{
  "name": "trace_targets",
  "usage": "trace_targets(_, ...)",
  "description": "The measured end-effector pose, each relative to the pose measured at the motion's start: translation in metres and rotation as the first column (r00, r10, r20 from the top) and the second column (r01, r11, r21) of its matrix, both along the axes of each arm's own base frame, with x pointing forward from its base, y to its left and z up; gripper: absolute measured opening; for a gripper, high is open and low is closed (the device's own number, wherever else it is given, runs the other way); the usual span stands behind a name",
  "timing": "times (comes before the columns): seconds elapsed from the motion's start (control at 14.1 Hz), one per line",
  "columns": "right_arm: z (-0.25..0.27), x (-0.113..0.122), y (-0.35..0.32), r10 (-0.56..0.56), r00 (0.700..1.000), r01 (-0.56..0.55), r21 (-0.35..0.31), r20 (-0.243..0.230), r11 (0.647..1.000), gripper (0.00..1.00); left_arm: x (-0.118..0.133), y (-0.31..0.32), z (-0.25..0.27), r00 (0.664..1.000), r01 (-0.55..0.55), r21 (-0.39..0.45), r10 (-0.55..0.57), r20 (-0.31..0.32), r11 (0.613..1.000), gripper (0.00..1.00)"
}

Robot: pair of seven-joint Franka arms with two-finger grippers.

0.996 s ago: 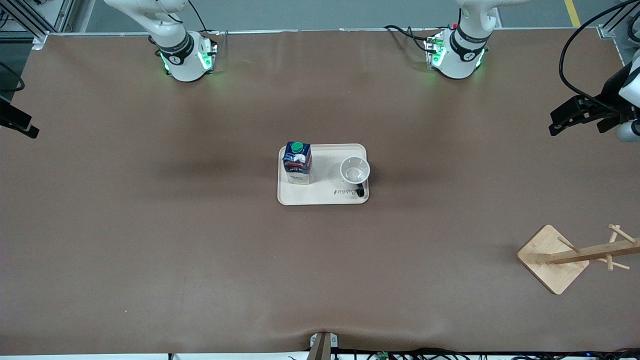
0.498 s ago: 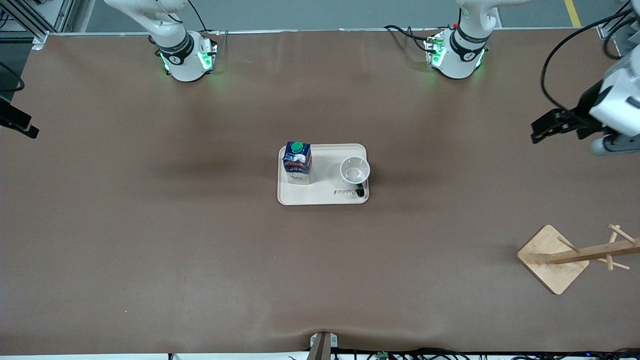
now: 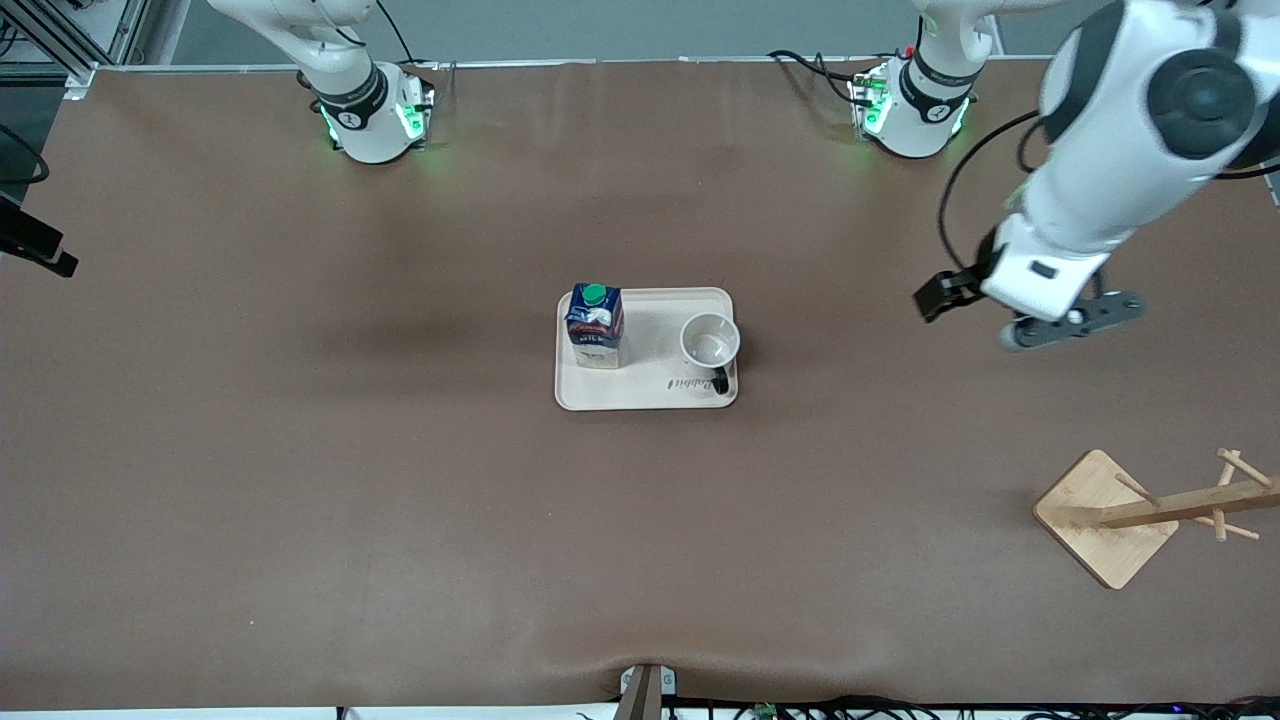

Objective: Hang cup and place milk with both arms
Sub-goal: 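Move the left gripper toward the white mug on the tray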

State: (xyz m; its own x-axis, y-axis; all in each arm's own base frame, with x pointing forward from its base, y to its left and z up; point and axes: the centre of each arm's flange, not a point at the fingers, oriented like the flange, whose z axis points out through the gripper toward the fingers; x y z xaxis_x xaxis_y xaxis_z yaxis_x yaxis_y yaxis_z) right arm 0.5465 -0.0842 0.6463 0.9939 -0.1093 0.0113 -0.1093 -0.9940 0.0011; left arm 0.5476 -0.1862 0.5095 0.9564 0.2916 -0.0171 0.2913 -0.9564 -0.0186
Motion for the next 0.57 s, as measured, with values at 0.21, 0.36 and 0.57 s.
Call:
trace_targets(0.21, 0.0, 0.0, 0.0, 0.0, 1.0, 0.0, 0.0, 0.0, 1.0, 1.0, -0.013, -0.038, -0.042, 0.998, -0.046, -0.023, 0.046, 0.032, 0.999, 1.0)
trace_targets(0.36, 0.0, 0.0, 0.0, 0.0, 1.0, 0.0, 0.0, 0.0, 1.0, 1.0, -0.021, -0.06, -0.068, 0.996, -0.072, -0.049, 0.074, 0.046, 0.996, 1.0)
trace_targets(0.57, -0.001, 0.0, 0.0, 0.0, 1.0, 0.0, 0.0, -0.001, 1.0, 1.0, -0.027, -0.089, -0.1, 0.996, -0.075, -0.081, 0.078, 0.034, 0.994, 1.0)
